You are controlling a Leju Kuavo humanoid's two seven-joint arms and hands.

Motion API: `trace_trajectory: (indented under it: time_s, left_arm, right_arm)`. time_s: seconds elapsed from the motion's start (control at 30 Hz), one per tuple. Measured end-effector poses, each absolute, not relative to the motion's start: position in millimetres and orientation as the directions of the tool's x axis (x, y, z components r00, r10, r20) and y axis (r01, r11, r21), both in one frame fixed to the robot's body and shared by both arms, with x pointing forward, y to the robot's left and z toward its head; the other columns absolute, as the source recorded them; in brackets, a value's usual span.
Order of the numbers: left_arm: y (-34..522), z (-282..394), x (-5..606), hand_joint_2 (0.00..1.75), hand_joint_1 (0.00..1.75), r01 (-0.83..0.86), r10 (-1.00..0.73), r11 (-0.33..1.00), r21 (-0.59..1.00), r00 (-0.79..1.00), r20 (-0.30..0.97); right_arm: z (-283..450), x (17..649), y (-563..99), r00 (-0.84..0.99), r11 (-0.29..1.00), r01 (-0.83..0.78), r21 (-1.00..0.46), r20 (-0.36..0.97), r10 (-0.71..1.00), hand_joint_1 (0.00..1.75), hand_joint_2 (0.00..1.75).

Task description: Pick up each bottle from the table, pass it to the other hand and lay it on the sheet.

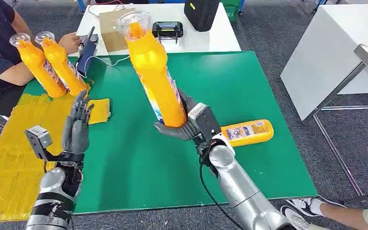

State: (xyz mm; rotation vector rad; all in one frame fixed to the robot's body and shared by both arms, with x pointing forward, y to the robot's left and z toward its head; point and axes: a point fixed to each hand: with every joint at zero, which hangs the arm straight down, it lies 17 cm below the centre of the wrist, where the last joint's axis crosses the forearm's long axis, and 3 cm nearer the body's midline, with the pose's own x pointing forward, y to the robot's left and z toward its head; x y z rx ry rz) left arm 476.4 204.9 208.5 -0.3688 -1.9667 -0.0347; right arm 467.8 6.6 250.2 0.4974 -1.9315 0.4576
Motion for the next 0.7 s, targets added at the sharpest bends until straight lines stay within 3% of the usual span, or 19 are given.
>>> trace_trajectory:
  time_s: [0.23,0.7]
  left_arm:
    - [150,219,452,1.75,0.0,0.402,0.353,0.892,-0.205,-0.34,0.871]
    - [145,229,434,1.75,0.0,0.448,0.421,0.858,-0.251,-0.336,0.842]
  right_arm:
    - [235,455,45,-0.339,0.799,-0.59,-0.111,0.933,-0.12,1.75,1.75]
    - [194,422,83,-0.321,0.704,-0.677,-0.214,0.947,-0.021,1.75,1.75]
